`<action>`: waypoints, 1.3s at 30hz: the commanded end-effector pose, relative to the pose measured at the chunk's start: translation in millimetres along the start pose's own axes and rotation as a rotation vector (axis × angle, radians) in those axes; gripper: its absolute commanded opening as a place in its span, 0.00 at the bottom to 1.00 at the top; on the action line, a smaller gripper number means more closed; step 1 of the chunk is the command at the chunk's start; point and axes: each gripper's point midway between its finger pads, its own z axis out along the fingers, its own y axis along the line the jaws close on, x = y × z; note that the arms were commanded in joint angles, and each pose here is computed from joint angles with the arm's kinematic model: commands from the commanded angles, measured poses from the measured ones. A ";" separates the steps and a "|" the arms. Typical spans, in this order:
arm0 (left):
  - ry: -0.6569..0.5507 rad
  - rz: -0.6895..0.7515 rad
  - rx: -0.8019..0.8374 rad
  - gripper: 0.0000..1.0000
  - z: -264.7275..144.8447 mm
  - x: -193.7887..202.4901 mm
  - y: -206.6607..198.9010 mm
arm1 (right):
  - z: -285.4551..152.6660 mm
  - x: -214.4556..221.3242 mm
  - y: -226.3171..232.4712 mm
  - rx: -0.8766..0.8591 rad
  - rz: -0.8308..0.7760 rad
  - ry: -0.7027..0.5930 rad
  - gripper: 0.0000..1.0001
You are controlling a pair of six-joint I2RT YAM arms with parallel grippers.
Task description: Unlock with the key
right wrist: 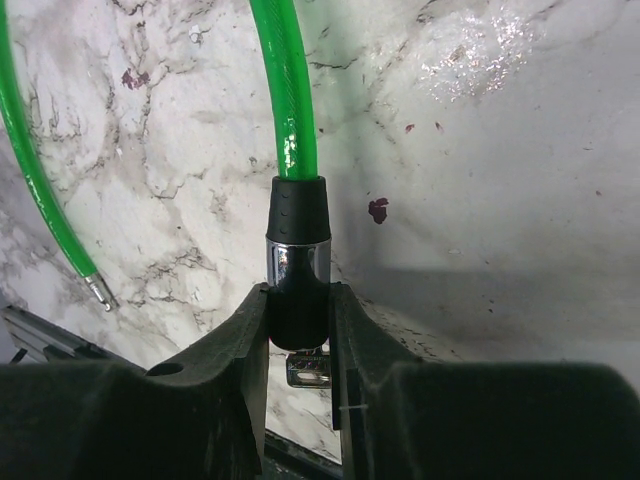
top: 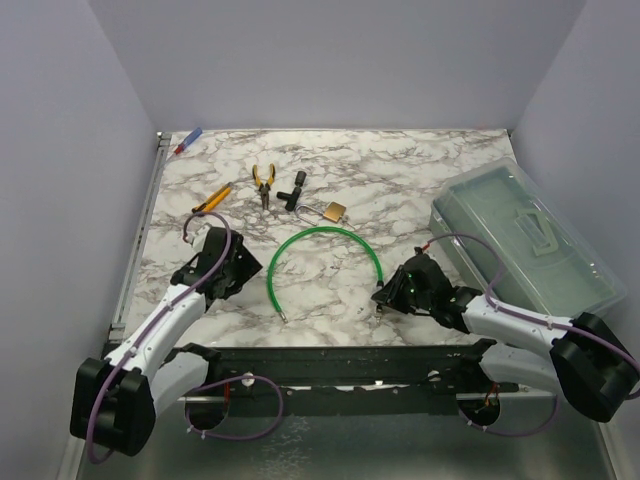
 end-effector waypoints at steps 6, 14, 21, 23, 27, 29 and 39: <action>-0.147 0.104 0.147 0.79 -61.6 -54.3 -47.2 | -4.7 -15.7 1.9 0.044 -0.040 -0.044 0.49; -0.278 0.302 0.201 0.95 -96.2 -89.1 -66.8 | -13.9 -32.9 11.6 0.057 -0.089 -0.091 0.71; -0.398 0.412 0.239 0.96 -109.6 -105.6 -70.7 | -43.8 -72.8 49.5 0.000 -0.264 -0.204 0.98; -0.458 0.421 0.282 0.98 -118.6 -111.2 -75.1 | -56.5 -85.7 61.8 -0.025 -0.320 -0.251 1.00; -0.571 0.402 0.363 0.99 -129.4 -116.3 -77.1 | -84.2 -107.6 85.4 -0.089 -0.412 -0.346 1.00; -0.620 0.396 0.388 0.99 -133.4 -117.5 -74.7 | -99.5 -116.1 97.4 -0.137 -0.443 -0.398 1.00; -0.735 0.388 0.331 0.99 -144.0 -130.2 -56.0 | -164.0 -149.3 114.6 -0.157 -0.417 -0.567 1.00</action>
